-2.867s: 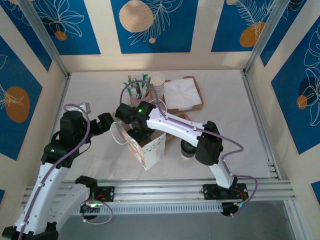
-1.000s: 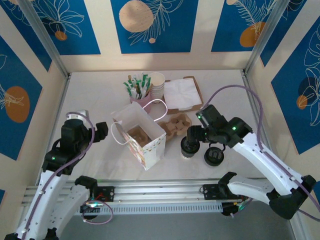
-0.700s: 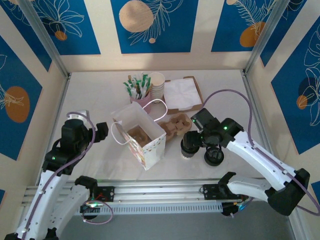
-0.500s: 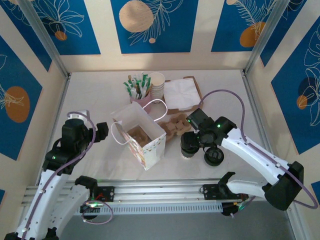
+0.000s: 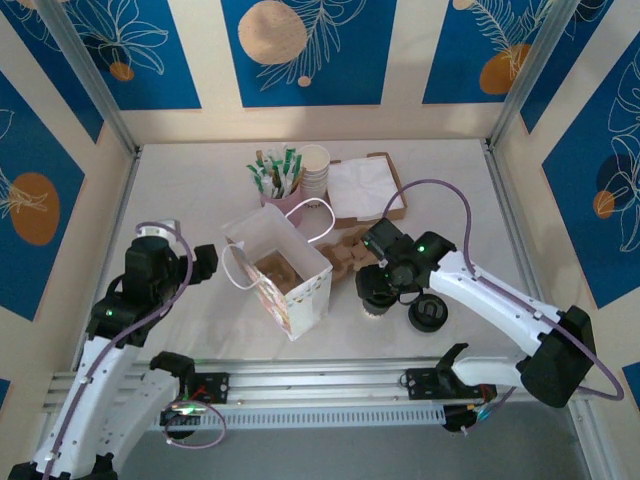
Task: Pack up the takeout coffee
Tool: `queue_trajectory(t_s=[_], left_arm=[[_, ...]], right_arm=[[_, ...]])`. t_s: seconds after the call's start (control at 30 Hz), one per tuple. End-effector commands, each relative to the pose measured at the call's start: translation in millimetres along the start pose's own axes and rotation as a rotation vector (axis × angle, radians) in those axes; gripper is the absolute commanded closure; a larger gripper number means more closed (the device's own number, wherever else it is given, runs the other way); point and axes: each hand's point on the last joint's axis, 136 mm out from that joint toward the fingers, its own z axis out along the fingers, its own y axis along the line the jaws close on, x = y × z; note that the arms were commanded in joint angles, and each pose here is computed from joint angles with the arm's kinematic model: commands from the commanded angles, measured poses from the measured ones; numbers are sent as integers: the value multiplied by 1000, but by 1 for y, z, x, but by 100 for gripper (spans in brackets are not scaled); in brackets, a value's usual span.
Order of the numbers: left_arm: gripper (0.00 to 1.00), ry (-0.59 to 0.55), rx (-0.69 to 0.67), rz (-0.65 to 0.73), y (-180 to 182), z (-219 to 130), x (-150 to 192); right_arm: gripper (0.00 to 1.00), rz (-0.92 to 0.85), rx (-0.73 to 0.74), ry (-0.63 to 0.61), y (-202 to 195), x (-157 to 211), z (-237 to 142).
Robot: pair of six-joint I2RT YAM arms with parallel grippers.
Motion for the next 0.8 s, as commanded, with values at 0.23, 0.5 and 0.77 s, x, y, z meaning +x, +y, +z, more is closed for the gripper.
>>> queue_trajectory(t_s=[0.23,0.5,0.77], left_arm=[[9,16,-4,4,1,5,2],[9,13,-5,2,2,5,2],[9,11,-10,0,3,5,2]], right_arm=[[23,-15,40,29,-1,7,6],[20,-24,88,64,-2,11,14],[25,-29,147,82,-4,14,19]])
